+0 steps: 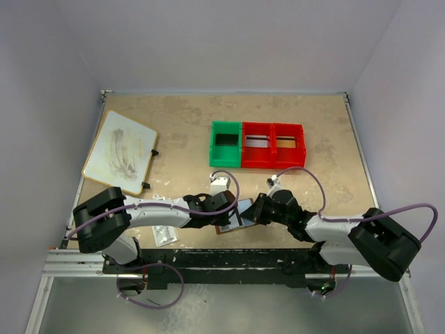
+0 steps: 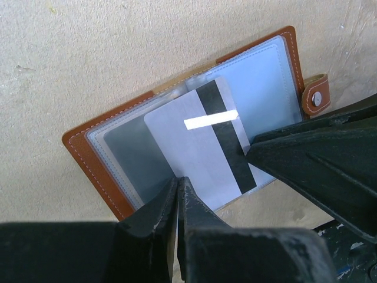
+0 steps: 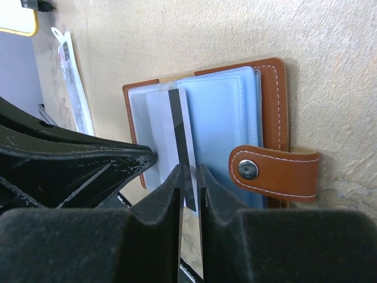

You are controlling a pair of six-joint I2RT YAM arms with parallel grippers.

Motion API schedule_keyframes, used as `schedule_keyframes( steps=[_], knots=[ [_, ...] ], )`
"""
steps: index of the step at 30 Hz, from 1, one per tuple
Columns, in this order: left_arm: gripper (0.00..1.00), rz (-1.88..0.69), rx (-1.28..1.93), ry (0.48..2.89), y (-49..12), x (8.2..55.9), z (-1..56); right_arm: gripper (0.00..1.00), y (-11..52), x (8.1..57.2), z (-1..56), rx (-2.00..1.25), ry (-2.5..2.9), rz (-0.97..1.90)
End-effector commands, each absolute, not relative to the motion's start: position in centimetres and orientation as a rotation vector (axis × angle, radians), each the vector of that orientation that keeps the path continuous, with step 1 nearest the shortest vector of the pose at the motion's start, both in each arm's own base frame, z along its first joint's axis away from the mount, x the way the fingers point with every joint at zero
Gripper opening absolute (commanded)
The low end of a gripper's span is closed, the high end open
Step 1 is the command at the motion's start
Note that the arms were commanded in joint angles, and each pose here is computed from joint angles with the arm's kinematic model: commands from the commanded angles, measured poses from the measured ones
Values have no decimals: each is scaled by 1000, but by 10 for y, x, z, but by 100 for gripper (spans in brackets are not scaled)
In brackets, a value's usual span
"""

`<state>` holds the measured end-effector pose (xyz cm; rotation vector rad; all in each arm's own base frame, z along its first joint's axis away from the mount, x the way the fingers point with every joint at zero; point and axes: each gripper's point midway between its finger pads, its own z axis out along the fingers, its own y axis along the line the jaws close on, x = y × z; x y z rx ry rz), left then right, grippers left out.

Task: Take the credit cards out of the card holder
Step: Remove the credit card from the card holder.

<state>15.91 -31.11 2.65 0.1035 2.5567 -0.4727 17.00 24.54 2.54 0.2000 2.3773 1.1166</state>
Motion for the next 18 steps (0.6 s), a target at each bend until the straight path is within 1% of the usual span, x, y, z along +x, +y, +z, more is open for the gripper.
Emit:
schedule_keyframes(
  steps=[1, 5, 7, 18],
  knots=[
    [0, -446, 121, 2565, -304, 156, 21, 20, 246, 176, 30, 180, 2349, 1108],
    [0, -433, 120, 2564, -302, 156, 20, 29, 245, 180, 28, 154, 2345, 1071],
    [0, -430, 119, 2564, -302, 156, 20, 31, 242, 183, 23, 128, 2363, 1027],
    [0, -402, 120, 2562, -297, 157, 19, 29, 261, 181, 18, 19, 2374, 1144]
  ],
)
